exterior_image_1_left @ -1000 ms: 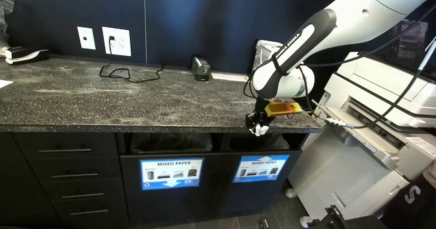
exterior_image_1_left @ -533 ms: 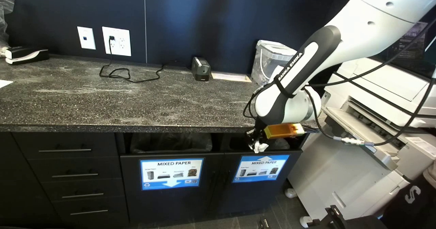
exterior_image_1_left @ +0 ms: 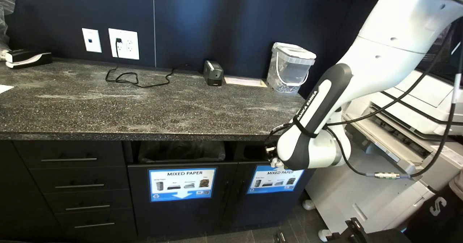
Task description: Put the papers in the bin to the right
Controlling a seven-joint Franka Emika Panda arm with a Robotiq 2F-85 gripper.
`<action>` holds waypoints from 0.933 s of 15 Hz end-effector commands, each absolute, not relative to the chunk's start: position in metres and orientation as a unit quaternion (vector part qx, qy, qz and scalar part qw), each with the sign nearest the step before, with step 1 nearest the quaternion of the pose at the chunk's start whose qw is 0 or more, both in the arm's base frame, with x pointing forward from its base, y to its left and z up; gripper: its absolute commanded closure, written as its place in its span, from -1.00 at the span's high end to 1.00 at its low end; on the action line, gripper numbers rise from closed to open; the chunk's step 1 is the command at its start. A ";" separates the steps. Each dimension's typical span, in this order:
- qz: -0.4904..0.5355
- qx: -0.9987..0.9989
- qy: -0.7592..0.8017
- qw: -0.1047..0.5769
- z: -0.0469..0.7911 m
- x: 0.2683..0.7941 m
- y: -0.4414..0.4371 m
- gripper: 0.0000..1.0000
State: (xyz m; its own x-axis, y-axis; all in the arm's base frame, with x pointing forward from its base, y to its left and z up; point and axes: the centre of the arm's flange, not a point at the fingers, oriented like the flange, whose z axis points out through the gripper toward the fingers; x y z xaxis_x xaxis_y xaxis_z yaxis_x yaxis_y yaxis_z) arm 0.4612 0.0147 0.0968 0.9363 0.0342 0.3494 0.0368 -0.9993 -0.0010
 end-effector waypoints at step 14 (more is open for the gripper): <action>-0.436 -0.896 0.062 0.055 -0.019 0.491 -0.022 -0.71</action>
